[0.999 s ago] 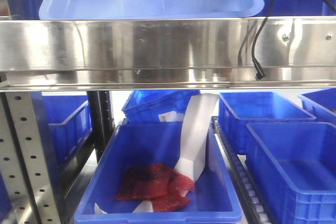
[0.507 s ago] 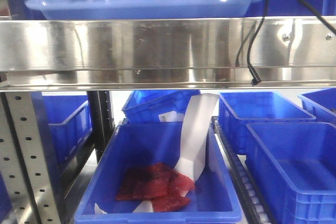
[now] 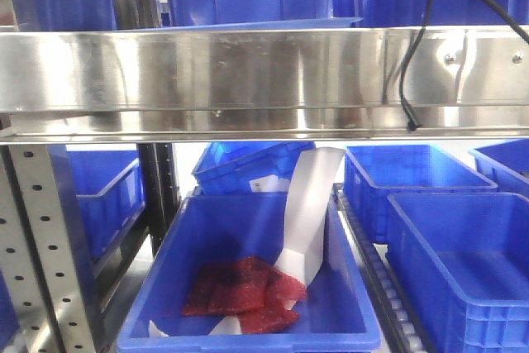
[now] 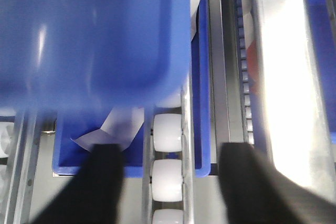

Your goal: Grab blue tray and place on right shelf

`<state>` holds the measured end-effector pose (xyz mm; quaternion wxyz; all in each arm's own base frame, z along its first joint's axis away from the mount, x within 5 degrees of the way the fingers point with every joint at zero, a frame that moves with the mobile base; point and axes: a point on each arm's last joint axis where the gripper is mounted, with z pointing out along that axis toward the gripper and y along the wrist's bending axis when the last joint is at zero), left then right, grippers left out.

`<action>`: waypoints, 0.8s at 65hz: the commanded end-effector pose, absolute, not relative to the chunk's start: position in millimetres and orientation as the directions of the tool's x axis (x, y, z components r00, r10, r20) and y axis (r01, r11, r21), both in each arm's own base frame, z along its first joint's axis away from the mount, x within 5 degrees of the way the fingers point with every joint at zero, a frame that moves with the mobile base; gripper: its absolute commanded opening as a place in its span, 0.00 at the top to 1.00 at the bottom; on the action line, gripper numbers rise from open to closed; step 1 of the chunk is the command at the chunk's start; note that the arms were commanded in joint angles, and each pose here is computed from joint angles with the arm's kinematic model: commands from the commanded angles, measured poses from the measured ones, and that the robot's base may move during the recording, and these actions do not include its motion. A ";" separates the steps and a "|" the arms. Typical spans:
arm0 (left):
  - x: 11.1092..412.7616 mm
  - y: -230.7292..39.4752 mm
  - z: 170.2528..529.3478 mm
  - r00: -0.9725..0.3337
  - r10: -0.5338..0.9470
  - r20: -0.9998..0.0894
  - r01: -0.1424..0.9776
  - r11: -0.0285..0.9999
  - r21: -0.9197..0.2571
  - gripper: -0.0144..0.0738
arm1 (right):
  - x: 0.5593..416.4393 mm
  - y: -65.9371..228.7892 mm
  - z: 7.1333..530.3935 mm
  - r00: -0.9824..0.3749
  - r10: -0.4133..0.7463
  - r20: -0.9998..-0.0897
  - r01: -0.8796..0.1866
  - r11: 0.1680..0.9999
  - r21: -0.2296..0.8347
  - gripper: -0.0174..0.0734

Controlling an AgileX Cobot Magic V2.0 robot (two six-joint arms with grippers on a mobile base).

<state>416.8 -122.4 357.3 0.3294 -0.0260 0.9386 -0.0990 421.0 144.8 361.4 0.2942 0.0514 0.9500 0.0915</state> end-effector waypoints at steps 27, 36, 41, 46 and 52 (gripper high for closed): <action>361.7 -111.1 468.4 -0.547 -0.130 -0.827 0.120 0.966 -0.231 0.89 | 369.0 135.4 474.1 -0.590 0.148 -0.794 -0.109 0.959 0.260 0.75; 338.1 -107.8 468.9 -0.510 -0.196 -0.837 0.121 0.947 -0.296 0.89 | 345.7 142.8 479.0 -0.558 0.076 -0.827 -0.170 0.964 0.204 0.75; 322.1 -107.6 463.4 -0.454 -0.206 -0.867 0.156 0.939 -0.305 0.89 | 331.7 148.4 477.7 -0.508 0.052 -0.860 -0.218 0.958 0.187 0.75; 302.7 -107.3 451.2 -0.405 -0.205 -0.891 0.195 0.932 -0.304 0.89 | 315.9 153.6 472.3 -0.433 0.045 -0.900 -0.280 0.943 0.182 0.75; 280.3 -103.5 434.0 -0.351 -0.199 -0.915 0.232 0.928 -0.291 0.89 | 295.5 153.8 460.7 -0.352 0.062 -0.934 -0.344 0.920 0.190 0.75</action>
